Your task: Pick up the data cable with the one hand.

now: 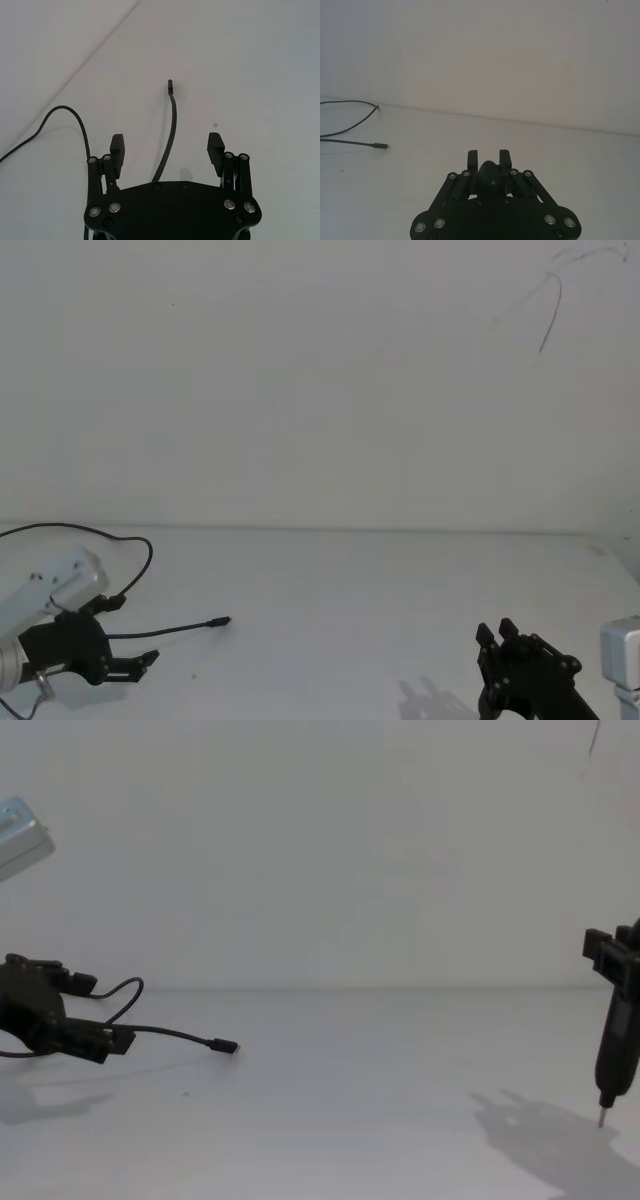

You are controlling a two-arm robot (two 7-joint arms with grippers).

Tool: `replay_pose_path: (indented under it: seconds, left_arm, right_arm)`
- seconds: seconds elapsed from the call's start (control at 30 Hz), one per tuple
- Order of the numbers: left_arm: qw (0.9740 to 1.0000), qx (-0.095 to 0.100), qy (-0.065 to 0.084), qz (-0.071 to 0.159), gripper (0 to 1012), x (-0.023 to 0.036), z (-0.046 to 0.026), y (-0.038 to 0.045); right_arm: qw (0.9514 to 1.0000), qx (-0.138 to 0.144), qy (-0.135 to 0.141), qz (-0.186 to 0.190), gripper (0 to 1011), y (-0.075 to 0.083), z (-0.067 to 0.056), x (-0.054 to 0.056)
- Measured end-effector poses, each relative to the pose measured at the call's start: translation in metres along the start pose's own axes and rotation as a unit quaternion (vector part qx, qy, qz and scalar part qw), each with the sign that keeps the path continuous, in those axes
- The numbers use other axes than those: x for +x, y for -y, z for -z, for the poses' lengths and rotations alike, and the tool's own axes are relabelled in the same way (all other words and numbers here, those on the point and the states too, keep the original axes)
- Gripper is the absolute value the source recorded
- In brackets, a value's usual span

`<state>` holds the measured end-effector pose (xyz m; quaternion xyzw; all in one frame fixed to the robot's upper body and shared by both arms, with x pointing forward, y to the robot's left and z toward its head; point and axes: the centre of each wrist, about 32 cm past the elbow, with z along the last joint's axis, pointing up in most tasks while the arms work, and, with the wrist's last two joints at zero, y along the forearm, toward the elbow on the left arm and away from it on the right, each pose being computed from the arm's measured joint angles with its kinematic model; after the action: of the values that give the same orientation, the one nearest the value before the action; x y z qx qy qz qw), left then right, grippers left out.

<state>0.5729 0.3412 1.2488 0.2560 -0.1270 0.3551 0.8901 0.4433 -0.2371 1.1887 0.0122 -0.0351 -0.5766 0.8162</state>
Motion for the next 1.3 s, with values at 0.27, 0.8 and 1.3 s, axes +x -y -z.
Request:
replay_pose_path:
  seconds: [0.27,0.8,1.3]
  left_arm:
    - [0.9996,0.014,0.006,0.022,1000,0.0105,0.0,0.0064]
    - [0.9985,0.026,0.011,0.046,629,0.0208,0.0008,0.0199]
    - [0.9982,0.028,0.013,0.051,152,0.0232,0.0005,0.0231]
  right_arm:
    - [1.0,0.0,0.0,0.0,251,0.0,0.0,0.0]
    - [1.0,0.0,0.0,0.0,251,0.0,0.0,0.0]
    - [1.0,0.0,0.0,0.0,251,0.0,0.0,0.0]
